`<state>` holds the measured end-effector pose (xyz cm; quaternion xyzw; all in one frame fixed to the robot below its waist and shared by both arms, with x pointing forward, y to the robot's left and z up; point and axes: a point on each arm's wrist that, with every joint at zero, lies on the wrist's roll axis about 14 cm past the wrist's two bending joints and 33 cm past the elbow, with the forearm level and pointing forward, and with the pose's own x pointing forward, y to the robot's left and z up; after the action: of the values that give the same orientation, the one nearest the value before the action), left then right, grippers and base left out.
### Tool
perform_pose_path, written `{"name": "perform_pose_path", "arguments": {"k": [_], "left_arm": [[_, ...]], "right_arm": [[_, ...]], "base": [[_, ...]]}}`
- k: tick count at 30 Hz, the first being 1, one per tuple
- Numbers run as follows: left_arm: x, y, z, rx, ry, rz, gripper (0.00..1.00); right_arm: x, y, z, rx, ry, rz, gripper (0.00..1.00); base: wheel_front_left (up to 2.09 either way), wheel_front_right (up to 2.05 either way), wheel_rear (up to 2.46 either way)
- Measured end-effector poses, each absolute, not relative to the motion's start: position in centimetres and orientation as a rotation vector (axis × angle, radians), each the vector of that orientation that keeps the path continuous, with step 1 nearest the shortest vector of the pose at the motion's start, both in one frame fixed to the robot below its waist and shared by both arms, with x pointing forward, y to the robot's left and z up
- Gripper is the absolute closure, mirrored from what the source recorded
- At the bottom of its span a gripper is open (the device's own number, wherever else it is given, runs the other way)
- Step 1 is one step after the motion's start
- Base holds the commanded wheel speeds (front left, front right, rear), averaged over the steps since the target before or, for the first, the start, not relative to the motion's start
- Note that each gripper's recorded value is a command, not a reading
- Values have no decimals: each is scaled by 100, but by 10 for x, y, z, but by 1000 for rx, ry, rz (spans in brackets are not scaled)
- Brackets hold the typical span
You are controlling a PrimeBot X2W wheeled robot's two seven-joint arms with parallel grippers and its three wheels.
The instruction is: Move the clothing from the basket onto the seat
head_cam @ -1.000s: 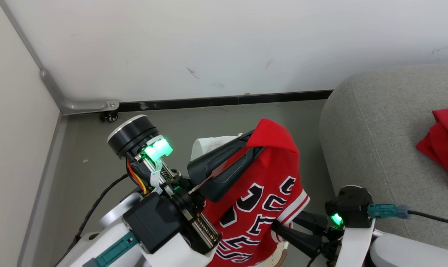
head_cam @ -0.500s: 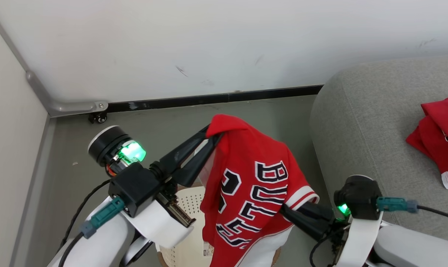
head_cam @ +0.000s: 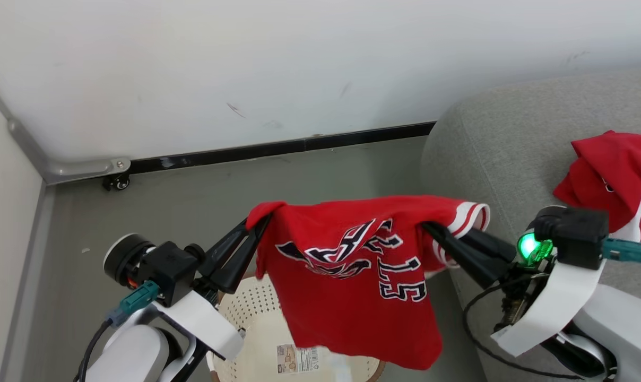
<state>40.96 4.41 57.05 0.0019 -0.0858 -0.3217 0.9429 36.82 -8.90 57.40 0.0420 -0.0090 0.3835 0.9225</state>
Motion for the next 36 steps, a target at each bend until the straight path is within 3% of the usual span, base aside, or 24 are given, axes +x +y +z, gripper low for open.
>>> {"name": "perform_pose_path", "arguments": {"k": [1,2,3,5,17,36], "left_arm": [[410,44,567,-1,-162,-656,89],[410,44,564,-4,-151,-656,51],[410,43,562,-6,-145,-657,29],[411,42,558,-13,-130,-657,0],[423,50,554,-58,-102,-622,0],[432,11,573,-154,-175,-642,0]], "right_arm": [[369,-93,578,91,-32,773,100],[370,-97,580,94,-40,759,100],[370,-101,582,100,-46,744,100],[370,-110,583,108,-53,711,100],[371,-175,604,140,-138,499,100],[326,-227,597,148,-171,302,100]], "base": [[0,0,0],[0,0,0],[0,0,0],[0,0,0],[0,0,0],[0,0,0]]}}
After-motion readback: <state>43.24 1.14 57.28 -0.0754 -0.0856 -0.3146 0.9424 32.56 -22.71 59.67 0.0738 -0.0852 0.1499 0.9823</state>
